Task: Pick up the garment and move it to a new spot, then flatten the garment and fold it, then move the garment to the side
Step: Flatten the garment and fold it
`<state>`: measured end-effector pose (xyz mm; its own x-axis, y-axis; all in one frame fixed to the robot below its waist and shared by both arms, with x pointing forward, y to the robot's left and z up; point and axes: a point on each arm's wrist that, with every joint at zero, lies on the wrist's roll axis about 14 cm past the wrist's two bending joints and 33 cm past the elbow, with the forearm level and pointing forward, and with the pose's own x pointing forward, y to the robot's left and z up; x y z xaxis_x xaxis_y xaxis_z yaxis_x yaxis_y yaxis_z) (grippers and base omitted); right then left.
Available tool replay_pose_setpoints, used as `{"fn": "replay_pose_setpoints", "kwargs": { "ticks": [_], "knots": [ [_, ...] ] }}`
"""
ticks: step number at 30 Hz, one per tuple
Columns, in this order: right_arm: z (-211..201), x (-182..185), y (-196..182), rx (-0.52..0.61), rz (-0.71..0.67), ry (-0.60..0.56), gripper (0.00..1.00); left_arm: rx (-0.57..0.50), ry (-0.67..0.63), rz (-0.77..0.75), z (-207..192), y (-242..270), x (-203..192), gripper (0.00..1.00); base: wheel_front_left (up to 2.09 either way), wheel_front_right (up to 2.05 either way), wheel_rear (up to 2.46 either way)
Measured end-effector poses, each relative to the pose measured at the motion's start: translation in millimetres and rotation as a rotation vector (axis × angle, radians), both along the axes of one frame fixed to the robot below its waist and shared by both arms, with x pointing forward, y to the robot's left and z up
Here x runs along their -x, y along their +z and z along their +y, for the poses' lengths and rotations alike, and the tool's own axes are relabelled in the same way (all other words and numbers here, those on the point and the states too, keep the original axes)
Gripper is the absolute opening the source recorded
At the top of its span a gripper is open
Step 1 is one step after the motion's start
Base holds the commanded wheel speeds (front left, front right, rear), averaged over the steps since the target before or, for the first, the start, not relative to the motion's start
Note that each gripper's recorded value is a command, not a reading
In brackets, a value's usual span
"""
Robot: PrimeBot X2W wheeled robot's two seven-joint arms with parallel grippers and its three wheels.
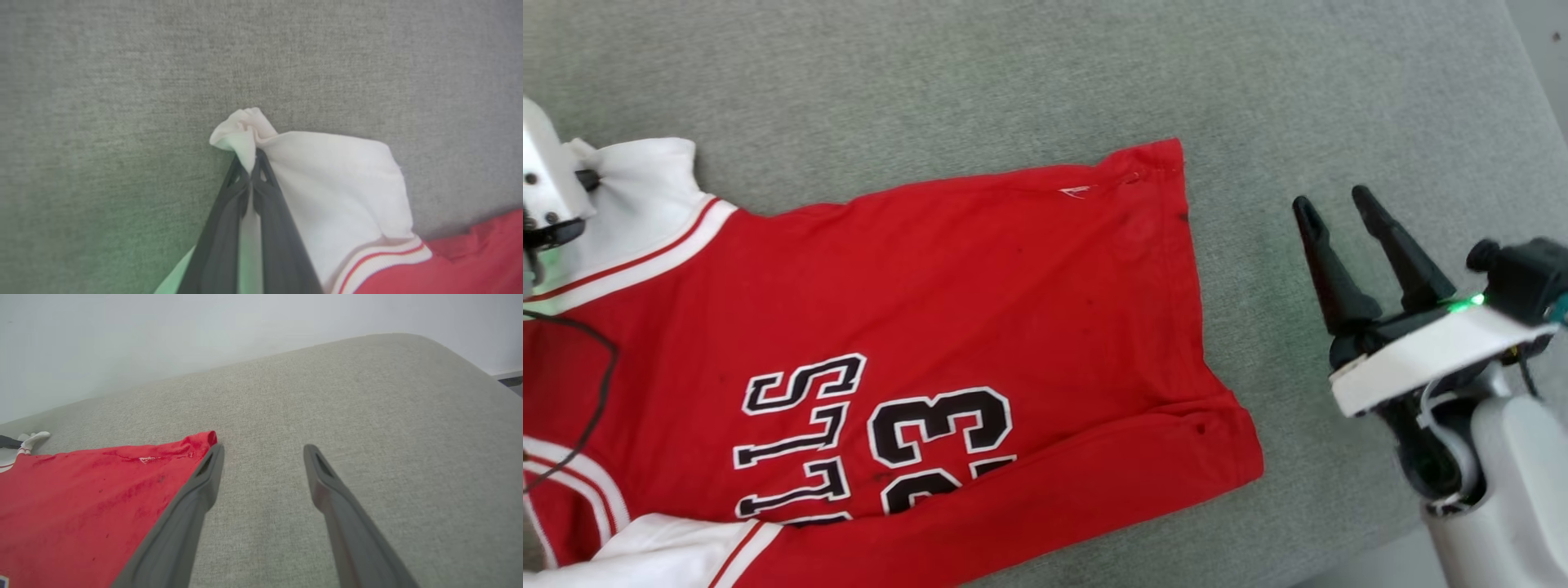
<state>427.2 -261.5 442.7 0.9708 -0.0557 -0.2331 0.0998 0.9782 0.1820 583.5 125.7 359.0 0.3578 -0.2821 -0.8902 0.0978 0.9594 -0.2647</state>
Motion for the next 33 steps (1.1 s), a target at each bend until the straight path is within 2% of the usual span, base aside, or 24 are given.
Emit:
{"fn": "replay_pose_setpoints", "kwargs": {
  "ticks": [3,7,12,17,25,28,33],
  "knots": [
    [0.7,-10.1,-2.8,-0.036,0.044,0.027,1.00,0.000,-0.003,-0.047,0.9,6.1,-0.1,0.00,0.00,0.00,0.00],
    [10.5,-21.5,-19.9,-0.085,0.195,0.113,1.00,0.006,-0.033,-0.136,-4.1,21.3,-2.5,0.00,0.00,0.00,0.00],
    [27.1,-38.1,-38.5,-0.076,0.375,0.242,1.00,0.011,-0.054,-0.285,-3.5,53.3,-14.0,0.00,0.00,0.00,0.00],
    [44.7,-62.8,-48.2,-0.040,0.483,0.345,1.00,0.017,-0.067,-0.387,0.2,72.5,-17.2,0.00,0.00,0.00,0.00],
    [59.4,-80.8,-84.2,-0.037,0.714,0.408,1.00,0.013,-0.062,-0.450,14.3,75.2,-13.2,0.00,0.00,0.00,0.00],
    [62.3,-81.1,-90.4,-0.048,0.783,0.421,0.00,0.008,-0.056,-0.458,19.4,74.7,-10.8,0.00,0.00,0.00,0.00],
    [66.2,-81.9,-86.5,-0.037,0.794,0.430,0.00,0.010,-0.050,-0.460,22.1,74.6,-5.2,0.00,0.00,0.00,0.00]
  ]
}}
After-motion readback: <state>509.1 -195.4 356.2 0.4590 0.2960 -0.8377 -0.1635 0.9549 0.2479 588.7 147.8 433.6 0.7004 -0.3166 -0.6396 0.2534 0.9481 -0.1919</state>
